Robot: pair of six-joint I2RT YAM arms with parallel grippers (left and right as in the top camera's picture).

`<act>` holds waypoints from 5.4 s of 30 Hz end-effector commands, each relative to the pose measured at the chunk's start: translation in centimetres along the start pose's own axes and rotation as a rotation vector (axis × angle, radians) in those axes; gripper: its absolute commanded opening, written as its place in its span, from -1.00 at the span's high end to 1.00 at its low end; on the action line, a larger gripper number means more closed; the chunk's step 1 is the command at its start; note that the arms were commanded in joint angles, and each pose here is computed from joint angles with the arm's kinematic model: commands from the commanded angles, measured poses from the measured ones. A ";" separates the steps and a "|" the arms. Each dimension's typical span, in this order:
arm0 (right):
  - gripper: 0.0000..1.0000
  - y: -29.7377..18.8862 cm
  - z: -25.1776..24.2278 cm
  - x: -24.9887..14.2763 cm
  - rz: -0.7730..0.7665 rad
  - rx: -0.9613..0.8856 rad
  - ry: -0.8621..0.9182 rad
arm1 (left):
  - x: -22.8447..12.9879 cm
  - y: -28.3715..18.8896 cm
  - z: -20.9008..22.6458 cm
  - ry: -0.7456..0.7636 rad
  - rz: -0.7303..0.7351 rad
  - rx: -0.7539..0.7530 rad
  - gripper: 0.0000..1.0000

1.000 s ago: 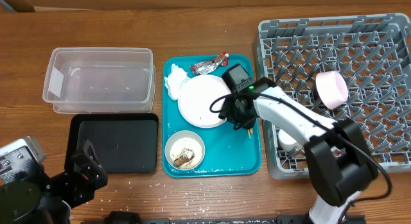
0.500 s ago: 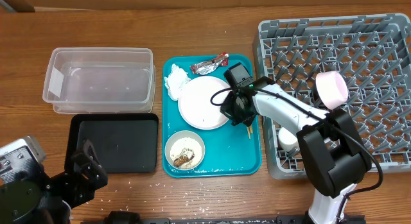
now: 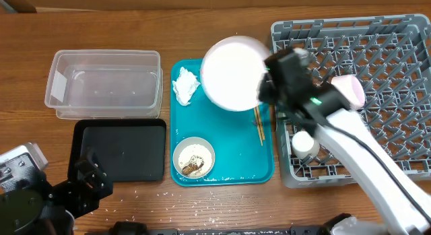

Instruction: Sort waste into correct bins and load items into the dishwasher

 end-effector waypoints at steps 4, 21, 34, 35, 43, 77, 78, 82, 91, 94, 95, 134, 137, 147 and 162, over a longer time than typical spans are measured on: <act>0.92 -6.5 -8.0 6.2 -0.591 -0.692 -0.031 | 0.0 -0.2 0.3 -0.019 -0.014 0.012 -0.99; 0.92 4.4 -11.6 5.2 -0.369 -0.947 -0.135 | 0.0 -0.2 0.3 -0.019 -0.014 0.012 -1.00; 0.38 5.1 -10.7 4.8 -0.372 -0.929 -0.154 | 0.0 -0.2 0.3 -0.019 -0.014 0.012 -1.00; 0.38 5.1 -10.5 4.8 -0.377 -0.929 -0.158 | 0.0 -0.2 0.3 -0.019 -0.014 0.012 -1.00; 0.40 4.2 -9.4 4.7 -0.404 -0.890 -0.160 | 0.0 -0.2 0.3 -0.019 -0.015 0.013 -0.99; -0.29 8.1 -25.6 5.9 0.492 0.103 0.840 | 0.0 -0.2 0.3 -0.019 -0.014 0.012 -1.00; -0.29 8.2 -25.6 6.0 0.485 0.105 0.837 | 0.0 -0.2 0.3 -0.019 -0.014 0.012 -1.00; -0.30 8.6 -25.9 6.4 0.461 0.090 0.872 | 0.0 -0.2 0.3 -0.019 -0.014 0.012 -1.00; 0.20 9.9 -26.5 6.1 0.474 0.051 0.958 | 0.0 -0.2 0.3 -0.019 -0.014 0.012 -1.00; 0.24 9.9 -26.5 6.1 0.478 0.049 0.962 | 0.0 -0.2 0.3 -0.019 -0.014 0.012 -1.00; 0.29 9.9 -26.5 6.0 0.481 0.048 0.963 | 0.0 -0.2 0.3 -0.019 -0.015 0.013 -1.00; 0.92 -1.4 -19.9 15.2 -0.463 -1.032 0.069 | 0.0 -0.2 0.3 -0.019 -0.015 0.013 -1.00; 0.92 0.0 -19.8 13.9 -0.414 -1.043 0.031 | 0.0 -0.2 0.3 -0.019 -0.014 0.012 -0.99; 0.92 3.0 -20.0 9.5 -0.349 -1.110 -0.049 | 0.0 -0.2 0.3 -0.019 -0.014 0.012 -1.00; 0.39 4.8 -14.9 5.4 -0.313 -1.005 -0.218 | 0.0 -0.2 0.3 -0.019 -0.014 0.012 -1.00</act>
Point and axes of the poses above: each gripper's point midway between its finger pads, its own y axis out along the fingers, its own z axis along the line the jaws close on, x = y × z, the point moved 7 cm from there along -y, back along the fingers, and after that the axes turned 5 degrees about y, right-handed, at the moved point
